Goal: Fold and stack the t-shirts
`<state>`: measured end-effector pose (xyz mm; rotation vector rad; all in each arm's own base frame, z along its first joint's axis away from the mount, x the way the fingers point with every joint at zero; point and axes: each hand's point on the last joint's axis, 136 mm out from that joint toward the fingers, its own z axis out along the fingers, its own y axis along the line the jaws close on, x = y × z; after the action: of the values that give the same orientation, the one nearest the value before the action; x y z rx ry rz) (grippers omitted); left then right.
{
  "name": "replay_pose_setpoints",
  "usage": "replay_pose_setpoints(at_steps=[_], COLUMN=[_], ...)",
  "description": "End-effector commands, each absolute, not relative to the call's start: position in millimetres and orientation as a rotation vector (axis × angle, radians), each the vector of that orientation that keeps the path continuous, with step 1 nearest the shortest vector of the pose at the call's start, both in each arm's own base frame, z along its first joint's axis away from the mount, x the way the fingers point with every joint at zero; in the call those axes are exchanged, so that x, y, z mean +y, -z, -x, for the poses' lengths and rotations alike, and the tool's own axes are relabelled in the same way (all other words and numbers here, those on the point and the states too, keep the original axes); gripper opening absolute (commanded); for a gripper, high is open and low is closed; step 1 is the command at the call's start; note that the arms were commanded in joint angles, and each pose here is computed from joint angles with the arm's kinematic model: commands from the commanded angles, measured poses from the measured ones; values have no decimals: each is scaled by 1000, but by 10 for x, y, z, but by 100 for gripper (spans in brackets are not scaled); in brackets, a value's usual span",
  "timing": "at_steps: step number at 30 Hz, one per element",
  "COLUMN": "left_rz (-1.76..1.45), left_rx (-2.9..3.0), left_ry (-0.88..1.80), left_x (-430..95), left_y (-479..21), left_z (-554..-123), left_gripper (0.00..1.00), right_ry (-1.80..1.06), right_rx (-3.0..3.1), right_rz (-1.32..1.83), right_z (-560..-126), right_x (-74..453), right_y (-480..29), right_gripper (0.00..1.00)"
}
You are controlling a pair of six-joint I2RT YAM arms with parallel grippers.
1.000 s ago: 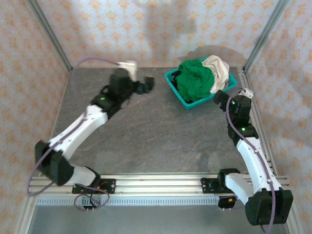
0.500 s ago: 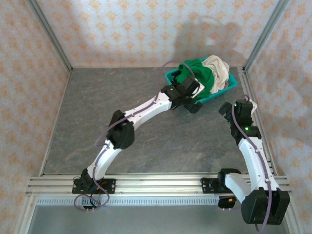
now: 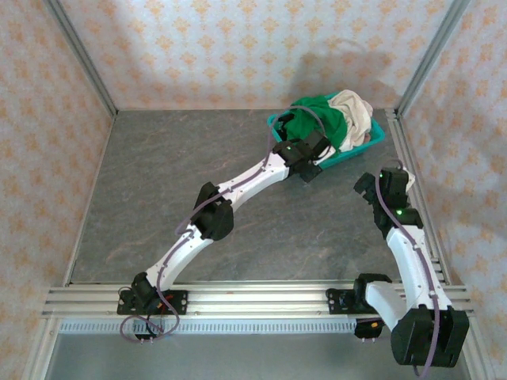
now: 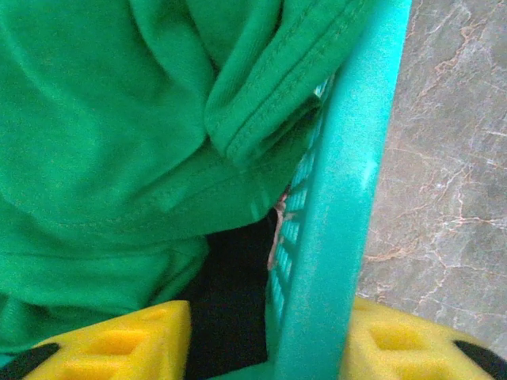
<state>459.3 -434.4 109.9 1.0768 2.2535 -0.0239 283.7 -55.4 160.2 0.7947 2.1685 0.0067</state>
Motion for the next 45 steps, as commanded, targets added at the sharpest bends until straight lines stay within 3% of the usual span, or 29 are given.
replay_pose_setpoints(at_steps=[1,6,10,18,27,45], left_rz=[-1080,-1032,-945,-564,-115,141], left_rx=[2286,2330,2403,2483,2521,2605], left_ry=[-75,-187,-240,-317,-509,-675], left_x=[-4147,-3847,-3475,-2329,-982,395], left_y=[-1194,-1343,-1405,-1719,-1716,-1499], left_z=[-4556,-4523,-4468,-4292,-4267,-4378], left_gripper=[33,12,0,0,0,0], right_ry=[-9,-21,-23,-38,-80,-70], right_rx=[2166,2168,2172,2169,2173,2171], right_rz=[-808,-807,-808,-808,-804,-791], right_z=[-2806,-2810,-2808,-2826,-2884,-2902], right_x=[-563,-548,-545,-529,-480,-489], right_y=[-1571,-1559,-1541,-1538,-1543,-1626], right_gripper=[100,100,100,100,100,100])
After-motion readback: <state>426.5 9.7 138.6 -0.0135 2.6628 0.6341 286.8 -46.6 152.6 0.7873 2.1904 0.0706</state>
